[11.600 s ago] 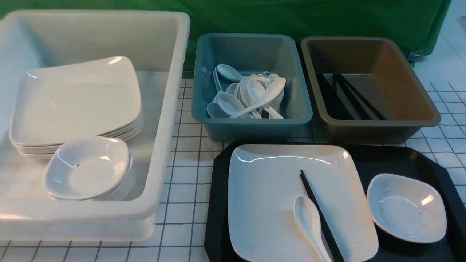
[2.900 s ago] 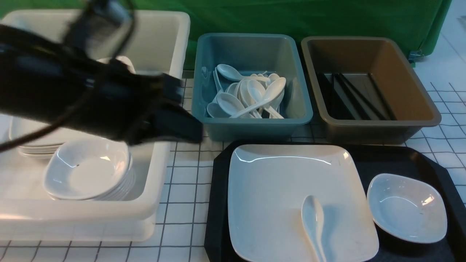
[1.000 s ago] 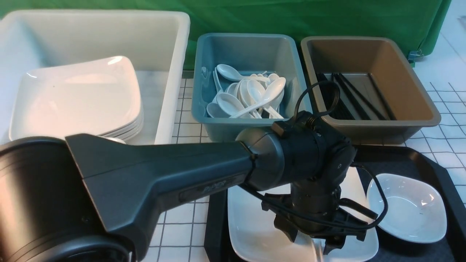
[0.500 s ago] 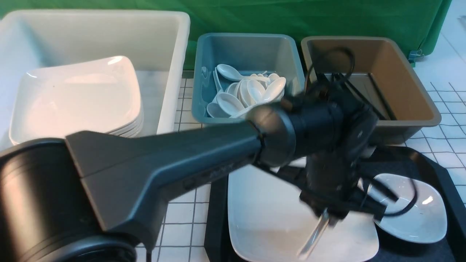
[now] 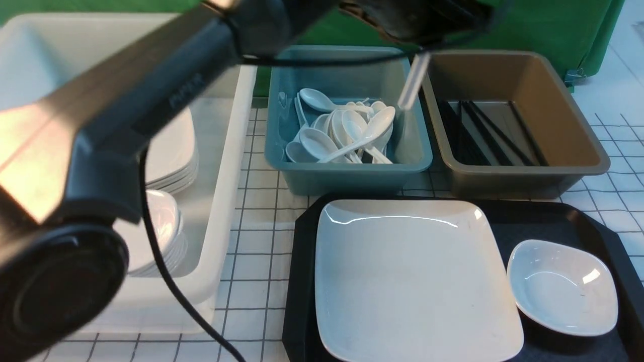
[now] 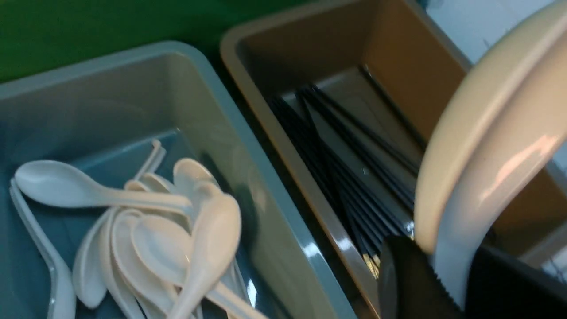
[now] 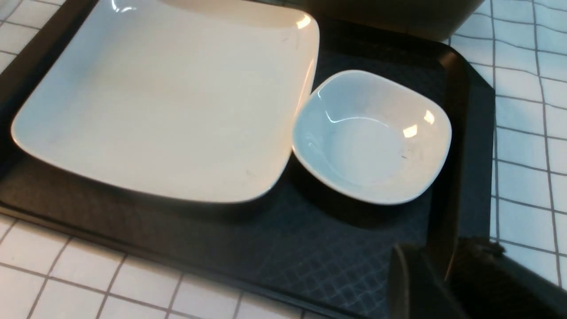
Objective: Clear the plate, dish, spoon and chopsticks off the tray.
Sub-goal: Use the left arm to put the soup spoon into the small storage box in the middle
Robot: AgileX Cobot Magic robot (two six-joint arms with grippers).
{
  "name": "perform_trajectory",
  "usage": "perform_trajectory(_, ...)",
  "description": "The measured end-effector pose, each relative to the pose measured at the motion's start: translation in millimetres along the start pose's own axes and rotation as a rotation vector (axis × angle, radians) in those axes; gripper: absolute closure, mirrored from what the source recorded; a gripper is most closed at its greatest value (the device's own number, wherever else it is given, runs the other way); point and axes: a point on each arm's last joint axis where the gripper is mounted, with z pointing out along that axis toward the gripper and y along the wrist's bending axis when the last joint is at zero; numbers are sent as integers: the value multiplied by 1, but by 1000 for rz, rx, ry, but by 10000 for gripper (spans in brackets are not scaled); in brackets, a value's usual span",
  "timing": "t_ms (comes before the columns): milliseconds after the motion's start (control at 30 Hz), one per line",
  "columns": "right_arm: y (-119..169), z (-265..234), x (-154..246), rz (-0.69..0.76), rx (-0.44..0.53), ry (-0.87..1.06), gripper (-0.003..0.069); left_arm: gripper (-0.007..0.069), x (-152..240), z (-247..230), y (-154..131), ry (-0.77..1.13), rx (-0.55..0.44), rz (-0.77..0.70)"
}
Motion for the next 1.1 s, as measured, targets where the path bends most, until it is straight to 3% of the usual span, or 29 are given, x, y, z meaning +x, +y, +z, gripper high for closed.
perform_trajectory(167, 0, 0, 0, 1, -1, 0, 460, 502, -3, 29, 55, -17, -9, -149)
perform_trajectory(300, 0, 0, 0, 6, -1, 0, 460, 478, 4, 48, 83, 13, -28, -219)
perform_trajectory(600, 0, 0, 0, 38, -1, 1, 456, 219, 18, 60, 92, 104, -48, -235)
perform_trajectory(767, 0, 0, 3, 81, -2, 30, 455, 162, 18, 49, 91, 178, -48, -212)
perform_trajectory(933, -2, 6, 9, 187, 31, 183, 559, 253, 4, 10, 85, 237, -23, -102)
perform_trajectory(1000, -4, 16, 8, 208, 55, 275, 629, 372, -3, -16, 81, 271, -10, -19)
perform_trajectory(1100, -7, 34, 1, 203, 77, 373, 629, 515, -9, -34, 78, 269, 3, 49)
